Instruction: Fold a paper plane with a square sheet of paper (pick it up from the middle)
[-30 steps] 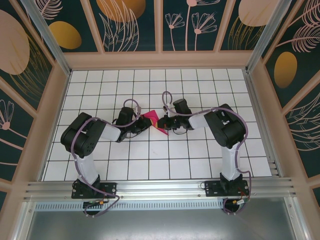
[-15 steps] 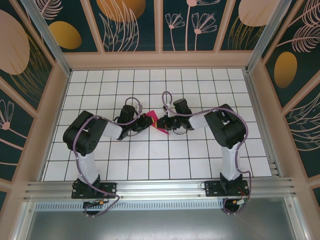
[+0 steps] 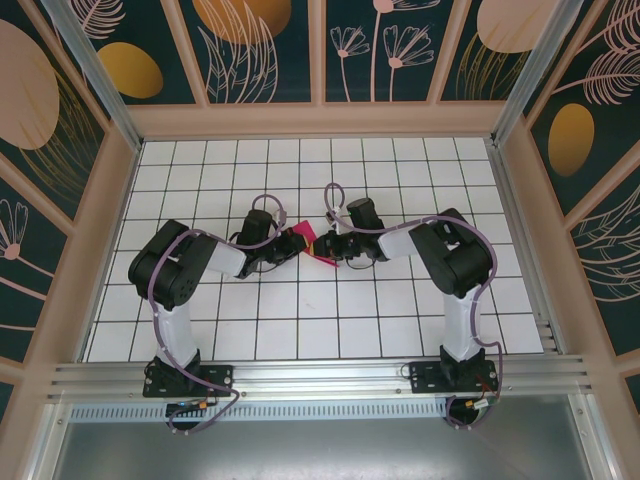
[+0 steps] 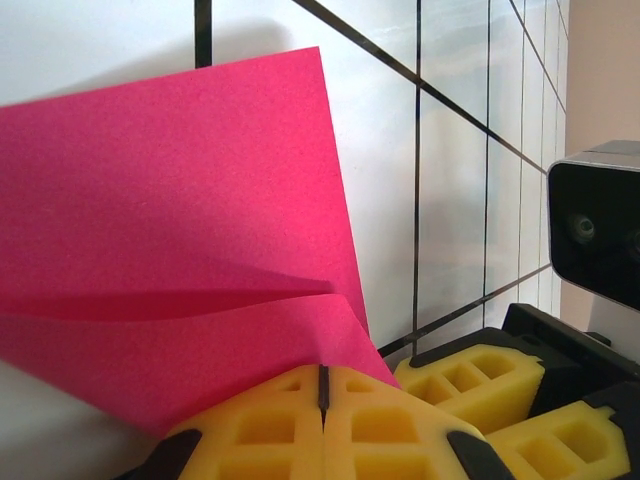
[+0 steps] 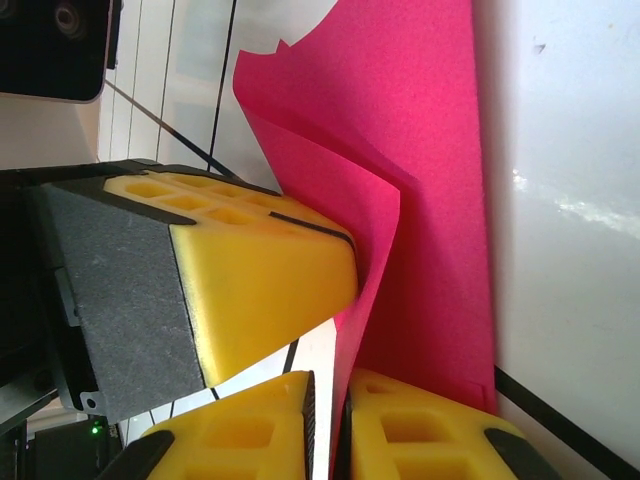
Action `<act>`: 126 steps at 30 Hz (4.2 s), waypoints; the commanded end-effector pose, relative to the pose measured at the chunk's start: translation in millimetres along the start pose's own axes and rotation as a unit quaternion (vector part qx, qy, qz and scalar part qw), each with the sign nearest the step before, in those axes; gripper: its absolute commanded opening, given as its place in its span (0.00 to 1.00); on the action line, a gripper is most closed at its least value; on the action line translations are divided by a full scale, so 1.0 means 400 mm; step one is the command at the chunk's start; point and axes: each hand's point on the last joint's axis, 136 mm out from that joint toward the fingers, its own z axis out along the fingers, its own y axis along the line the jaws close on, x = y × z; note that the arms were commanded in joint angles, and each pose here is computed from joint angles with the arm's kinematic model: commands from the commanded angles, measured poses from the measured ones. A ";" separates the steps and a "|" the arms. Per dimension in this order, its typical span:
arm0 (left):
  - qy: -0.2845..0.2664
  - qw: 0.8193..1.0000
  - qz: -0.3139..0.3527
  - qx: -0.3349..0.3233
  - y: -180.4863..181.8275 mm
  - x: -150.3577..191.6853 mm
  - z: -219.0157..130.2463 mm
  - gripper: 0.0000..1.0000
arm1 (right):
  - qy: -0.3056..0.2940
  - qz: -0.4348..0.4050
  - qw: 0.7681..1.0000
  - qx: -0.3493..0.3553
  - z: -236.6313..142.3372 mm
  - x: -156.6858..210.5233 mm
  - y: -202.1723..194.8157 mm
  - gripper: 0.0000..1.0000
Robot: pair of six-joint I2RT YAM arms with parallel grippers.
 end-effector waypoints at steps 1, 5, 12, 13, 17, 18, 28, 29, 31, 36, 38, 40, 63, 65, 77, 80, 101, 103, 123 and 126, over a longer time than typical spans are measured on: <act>0.009 1.000 0.002 -0.028 0.036 0.014 0.013 0.00 | 0.001 0.011 1.000 0.026 -0.028 0.004 -0.008 0.20; 0.013 0.999 -0.001 -0.036 0.047 0.020 0.016 0.00 | 0.004 0.010 1.000 0.020 -0.044 -0.003 0.022 0.23; 0.015 0.999 -0.001 -0.034 0.046 0.020 0.017 0.00 | 0.019 0.019 0.999 0.037 -0.059 0.016 0.018 0.23; 0.015 0.999 -0.001 -0.032 0.043 0.021 0.016 0.00 | 0.022 0.021 0.999 0.039 -0.059 0.020 0.015 0.21; 0.016 1.000 -0.001 -0.026 0.034 0.020 0.015 0.00 | 0.029 0.028 0.998 0.045 -0.060 0.032 0.007 0.18; 0.016 1.000 0.000 -0.024 0.032 0.020 0.015 0.00 | 0.031 0.030 0.998 0.046 -0.059 0.036 0.004 0.16; -0.008 0.998 0.040 0.041 -0.105 -0.031 -0.027 0.12 | 0.034 0.056 0.996 0.058 -0.042 0.070 -0.047 0.02; -0.012 0.998 0.044 0.048 -0.119 -0.034 -0.034 0.15 | 0.031 0.057 0.996 0.056 -0.041 0.071 -0.048 0.01; -0.019 0.996 0.052 0.064 -0.144 -0.038 -0.049 0.21 | 0.027 0.061 0.996 0.051 -0.040 0.076 -0.050 0.00; -0.018 0.996 0.046 0.079 -0.145 -0.021 -0.063 0.26 | 0.022 0.063 0.997 0.046 -0.038 0.082 -0.055 0.01; -0.013 0.996 0.039 0.079 -0.134 -0.008 -0.063 0.26 | 0.012 0.071 0.996 0.049 -0.053 0.067 -0.073 0.02; -0.010 0.996 0.033 0.076 -0.125 0.004 -0.061 0.26 | 0.009 0.074 0.996 0.049 -0.056 0.069 -0.076 0.04; 0.025 0.998 0.014 0.064 -0.080 0.065 0.000 0.11 | -0.018 0.094 0.994 0.047 -0.077 0.074 -0.108 0.00; 0.025 0.998 0.012 0.058 -0.078 0.060 0.006 0.11 | -0.018 0.094 0.994 0.048 -0.077 0.073 -0.110 0.00; 0.040 0.999 -0.012 -0.009 -0.002 0.068 0.041 0.05 | -0.012 0.092 0.995 0.048 -0.073 0.075 -0.110 0.00; 0.042 0.999 -0.014 -0.026 0.015 0.068 0.048 0.05 | -0.011 0.092 0.995 0.047 -0.073 0.075 -0.107 0.03; 0.049 0.995 -0.027 -0.081 0.073 0.079 0.048 0.03 | 0.016 0.081 0.996 0.015 -0.122 0.057 0.002 0.17; 0.049 0.995 -0.027 -0.081 0.073 0.079 0.048 0.03 | 0.018 0.083 0.996 0.017 -0.121 0.060 -0.001 0.14; 0.041 0.998 0.001 -0.040 -0.026 0.033 0.044 0.07 | 0.061 0.121 0.988 0.071 -0.092 0.145 -0.102 0.08; 0.034 0.999 0.017 0.004 -0.091 0.016 0.031 0.13 | 0.060 0.121 0.988 0.076 -0.089 0.147 -0.109 0.06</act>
